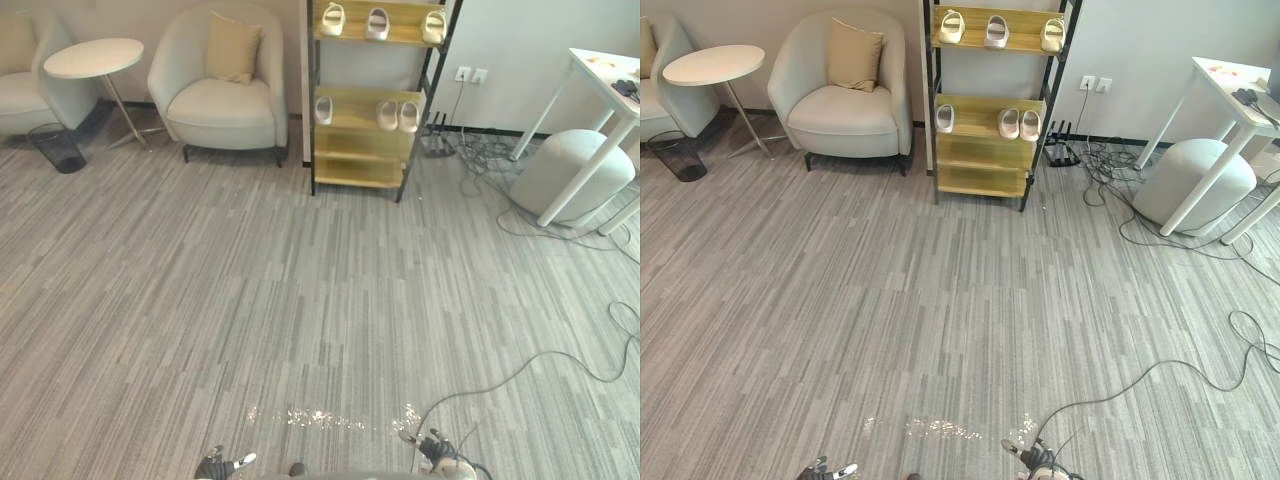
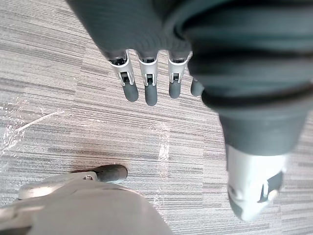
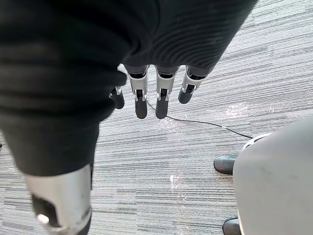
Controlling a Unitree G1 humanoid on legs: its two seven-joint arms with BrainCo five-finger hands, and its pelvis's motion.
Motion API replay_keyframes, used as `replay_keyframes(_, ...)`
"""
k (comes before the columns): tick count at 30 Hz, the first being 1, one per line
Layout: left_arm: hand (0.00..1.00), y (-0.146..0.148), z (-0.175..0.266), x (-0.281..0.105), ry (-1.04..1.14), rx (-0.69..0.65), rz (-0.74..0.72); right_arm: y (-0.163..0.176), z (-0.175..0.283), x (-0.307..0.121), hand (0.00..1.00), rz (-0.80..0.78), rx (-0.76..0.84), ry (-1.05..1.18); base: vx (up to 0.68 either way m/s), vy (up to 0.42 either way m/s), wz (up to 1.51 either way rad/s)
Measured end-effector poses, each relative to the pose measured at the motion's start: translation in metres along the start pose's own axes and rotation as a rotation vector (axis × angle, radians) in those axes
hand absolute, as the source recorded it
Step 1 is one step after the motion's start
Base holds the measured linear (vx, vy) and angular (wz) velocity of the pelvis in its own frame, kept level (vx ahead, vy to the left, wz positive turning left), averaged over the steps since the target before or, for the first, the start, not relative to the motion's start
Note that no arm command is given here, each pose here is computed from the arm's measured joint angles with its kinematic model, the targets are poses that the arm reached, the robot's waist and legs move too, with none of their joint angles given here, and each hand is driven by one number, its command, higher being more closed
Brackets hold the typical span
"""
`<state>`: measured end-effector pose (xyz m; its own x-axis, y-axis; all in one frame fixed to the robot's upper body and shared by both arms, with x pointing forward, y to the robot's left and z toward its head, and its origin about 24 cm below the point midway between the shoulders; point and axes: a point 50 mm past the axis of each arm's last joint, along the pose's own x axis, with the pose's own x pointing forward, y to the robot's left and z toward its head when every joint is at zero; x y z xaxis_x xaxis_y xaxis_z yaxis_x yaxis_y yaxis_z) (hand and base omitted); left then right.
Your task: Organize the slippers on the shoe rack
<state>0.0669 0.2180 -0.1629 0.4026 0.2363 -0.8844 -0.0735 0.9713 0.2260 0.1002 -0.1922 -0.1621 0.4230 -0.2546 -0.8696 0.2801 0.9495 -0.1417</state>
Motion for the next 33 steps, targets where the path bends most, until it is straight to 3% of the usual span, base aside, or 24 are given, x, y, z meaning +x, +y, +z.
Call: replay_keyframes(33,0.0,0.0019,-0.0018,0.0004,0.014,-0.015,0.005,0.0006,0.0001,0.0001,0.0,0.002,0.008,0.001,-0.01,-0.027,-0.03)
